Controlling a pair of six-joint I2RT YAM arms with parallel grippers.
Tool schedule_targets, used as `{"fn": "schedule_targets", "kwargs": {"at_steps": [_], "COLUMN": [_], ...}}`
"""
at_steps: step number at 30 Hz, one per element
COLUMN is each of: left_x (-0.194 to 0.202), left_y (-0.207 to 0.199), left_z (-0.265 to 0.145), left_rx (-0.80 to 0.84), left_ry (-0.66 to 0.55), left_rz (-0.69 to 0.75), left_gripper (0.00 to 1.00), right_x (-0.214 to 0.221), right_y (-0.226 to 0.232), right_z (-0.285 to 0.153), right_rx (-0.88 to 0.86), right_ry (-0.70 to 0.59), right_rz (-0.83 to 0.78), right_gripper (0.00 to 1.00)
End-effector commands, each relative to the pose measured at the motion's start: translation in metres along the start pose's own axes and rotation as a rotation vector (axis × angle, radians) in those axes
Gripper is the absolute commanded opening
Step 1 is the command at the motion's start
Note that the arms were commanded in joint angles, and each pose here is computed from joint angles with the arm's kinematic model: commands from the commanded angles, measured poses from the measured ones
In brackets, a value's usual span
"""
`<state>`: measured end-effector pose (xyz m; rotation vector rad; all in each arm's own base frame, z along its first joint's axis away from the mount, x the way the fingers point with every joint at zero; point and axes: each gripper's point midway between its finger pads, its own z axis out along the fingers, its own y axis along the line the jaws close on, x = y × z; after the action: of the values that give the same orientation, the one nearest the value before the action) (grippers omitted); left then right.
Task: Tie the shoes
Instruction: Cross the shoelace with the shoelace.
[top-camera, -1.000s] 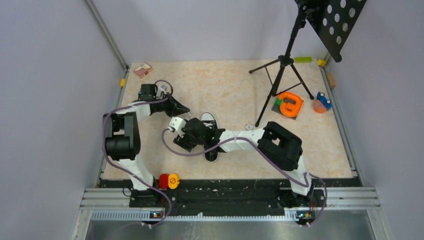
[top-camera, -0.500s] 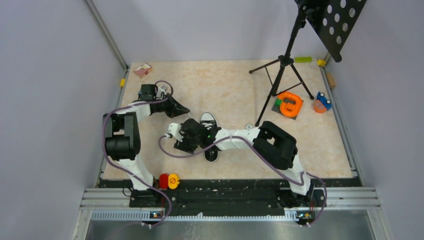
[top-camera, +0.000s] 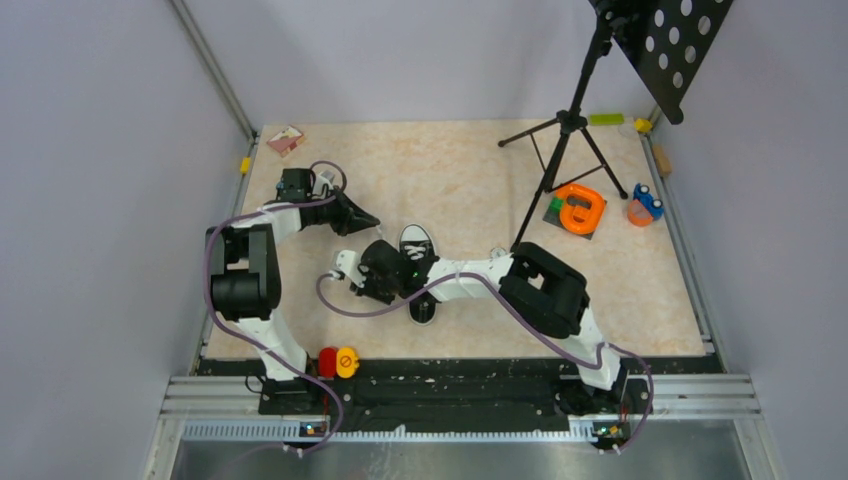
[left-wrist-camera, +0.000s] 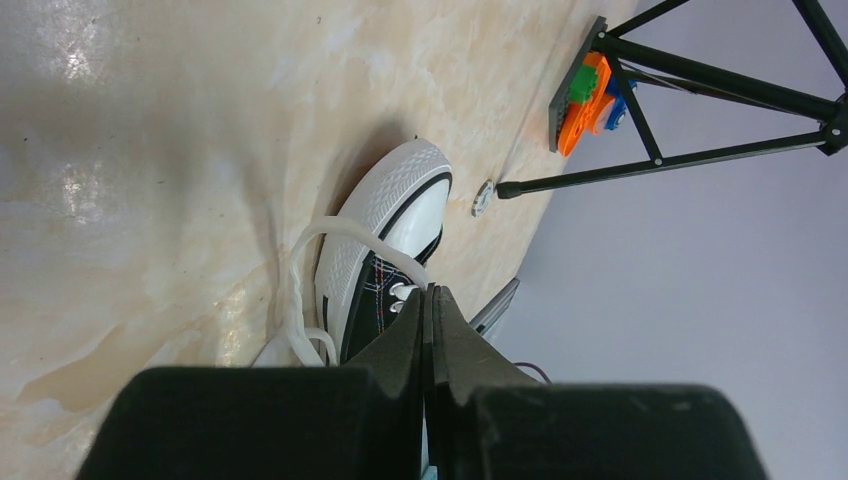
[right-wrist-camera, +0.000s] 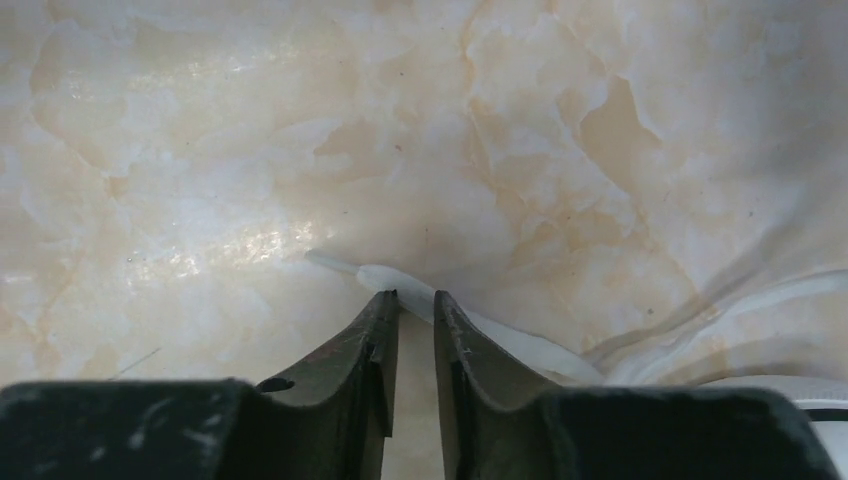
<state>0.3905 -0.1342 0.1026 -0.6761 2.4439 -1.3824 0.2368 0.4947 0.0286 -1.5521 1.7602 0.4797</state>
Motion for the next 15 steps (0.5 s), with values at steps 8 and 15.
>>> {"fn": "schedule_targets", "kwargs": {"at_steps": [8, 15], "left_x": [-0.007, -0.008], "left_y": [-0.012, -0.013], "left_z": [-0.006, -0.008], "left_rx": [0.032, 0.03], "left_ry": [-0.014, -0.022], "left_rz": [0.047, 0.047], "left_gripper": [0.0, 0.0], "right_x": [-0.028, -0.094], "right_y": [0.016, 0.0], "right_z": [-0.01, -0.073], "right_rx": [-0.058, 0.003], "right_ry": [-0.066, -0.307], "right_rz": [0.07, 0.122], "right_gripper": [0.0, 0.0]}}
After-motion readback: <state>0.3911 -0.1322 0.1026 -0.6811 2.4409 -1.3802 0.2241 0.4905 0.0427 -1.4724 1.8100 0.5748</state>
